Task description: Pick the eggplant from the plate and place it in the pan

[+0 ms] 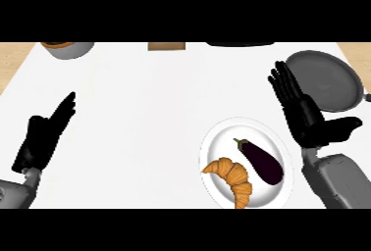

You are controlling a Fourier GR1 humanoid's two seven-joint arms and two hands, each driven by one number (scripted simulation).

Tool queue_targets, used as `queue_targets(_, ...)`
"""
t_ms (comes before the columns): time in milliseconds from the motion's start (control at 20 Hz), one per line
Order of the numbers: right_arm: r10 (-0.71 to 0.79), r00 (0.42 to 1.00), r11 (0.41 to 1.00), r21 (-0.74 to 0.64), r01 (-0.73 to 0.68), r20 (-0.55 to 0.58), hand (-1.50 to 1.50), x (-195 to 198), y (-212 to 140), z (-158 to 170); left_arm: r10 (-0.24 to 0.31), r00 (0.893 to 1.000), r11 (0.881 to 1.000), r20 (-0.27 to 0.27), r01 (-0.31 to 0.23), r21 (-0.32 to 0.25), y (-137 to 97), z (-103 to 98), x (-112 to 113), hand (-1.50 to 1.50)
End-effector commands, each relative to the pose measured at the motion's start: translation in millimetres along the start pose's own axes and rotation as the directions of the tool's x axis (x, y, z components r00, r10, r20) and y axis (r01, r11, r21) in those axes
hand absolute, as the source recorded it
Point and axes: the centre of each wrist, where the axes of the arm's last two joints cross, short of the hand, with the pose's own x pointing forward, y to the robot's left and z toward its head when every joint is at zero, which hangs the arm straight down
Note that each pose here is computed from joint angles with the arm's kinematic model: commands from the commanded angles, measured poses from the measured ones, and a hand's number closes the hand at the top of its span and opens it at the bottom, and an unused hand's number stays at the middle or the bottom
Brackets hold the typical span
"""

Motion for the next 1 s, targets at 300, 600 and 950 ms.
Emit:
queue_targets(300, 0.343, 0.757, 0.612, 0.479, -0.629, 0.556, 1.50, 99.3, 40.3, -43.8, 0.293, 0.956, 0.925, 0.007, -0.282, -0.256, -73.6, 7.9, 16.5, 0.00)
queue_targets(600, 0.039, 0.818, 0.621, 0.627, -0.470, 0.574, -1.50, 23.0, 31.7, -39.9, 0.457, 0.890, 0.844, -0.008, -0.436, -0.311, -101.0, 19.2, 7.5, 0.00)
queue_targets(950, 0.335, 0.601, 0.064, 0.619, -0.783, 0.726, -1.50, 48.0, 27.6, -43.7, 0.444, 0.896, 0.854, -0.012, -0.427, -0.298, -90.1, 16.1, 9.2, 0.00)
